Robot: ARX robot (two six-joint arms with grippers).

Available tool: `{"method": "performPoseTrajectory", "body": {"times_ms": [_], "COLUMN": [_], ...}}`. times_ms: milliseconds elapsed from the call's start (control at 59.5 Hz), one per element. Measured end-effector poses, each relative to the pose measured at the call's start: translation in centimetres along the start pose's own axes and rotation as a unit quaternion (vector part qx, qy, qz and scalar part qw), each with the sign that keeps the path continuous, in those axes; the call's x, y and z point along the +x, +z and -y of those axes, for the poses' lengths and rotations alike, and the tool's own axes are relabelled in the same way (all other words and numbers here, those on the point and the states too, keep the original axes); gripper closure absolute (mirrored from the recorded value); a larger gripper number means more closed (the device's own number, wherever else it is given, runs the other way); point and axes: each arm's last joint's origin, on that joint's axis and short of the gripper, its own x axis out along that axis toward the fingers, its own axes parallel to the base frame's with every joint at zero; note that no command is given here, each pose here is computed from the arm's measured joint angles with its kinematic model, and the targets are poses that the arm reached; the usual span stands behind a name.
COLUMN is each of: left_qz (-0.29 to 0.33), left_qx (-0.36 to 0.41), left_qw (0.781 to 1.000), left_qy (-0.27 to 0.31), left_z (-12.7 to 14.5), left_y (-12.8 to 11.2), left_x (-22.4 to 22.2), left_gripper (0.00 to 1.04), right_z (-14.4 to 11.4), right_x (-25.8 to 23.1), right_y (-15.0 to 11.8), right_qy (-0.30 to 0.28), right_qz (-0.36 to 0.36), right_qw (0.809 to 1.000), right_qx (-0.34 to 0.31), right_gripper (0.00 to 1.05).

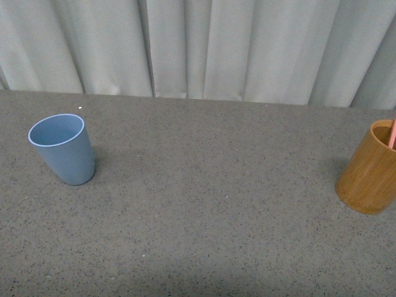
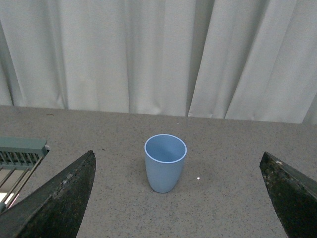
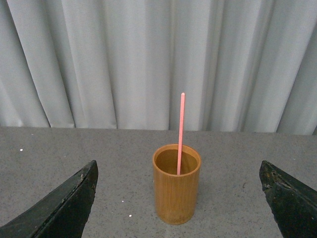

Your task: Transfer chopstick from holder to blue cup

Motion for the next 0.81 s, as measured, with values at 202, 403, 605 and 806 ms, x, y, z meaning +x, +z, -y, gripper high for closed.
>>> {"method": "performPoseTrajectory", "body": {"times_ms": [202, 403, 605, 806], "left_qz": [0.000, 0.000, 0.000, 0.000], "left_qx": [0.000, 0.000, 0.000, 0.000], "left_qw": [1.000, 1.000, 1.000, 1.000], "left_qy": [0.000, 0.000, 0.000, 0.000], "left_z": [0.00, 0.00, 0.00, 0.00], "left_y": [0.00, 0.00, 0.00, 0.00], "left_x": [0.00, 0.00, 0.00, 0.00], "left_gripper": [0.07, 0.07, 0.07, 0.07], "right_z": [0.00, 0.00, 0.00, 0.00], "right_x": [0.00, 0.00, 0.00, 0.00], "right_y": [0.00, 0.00, 0.00, 0.00], "right_qy": [0.000, 0.000, 0.000, 0.000], "right_qz": [0.000, 0.000, 0.000, 0.000], "right_qw": [1.000, 1.000, 1.000, 1.000], "right_qx": [0.000, 0.000, 0.000, 0.000], "right_gripper": [0.10, 0.10, 0.10, 0.10]}}
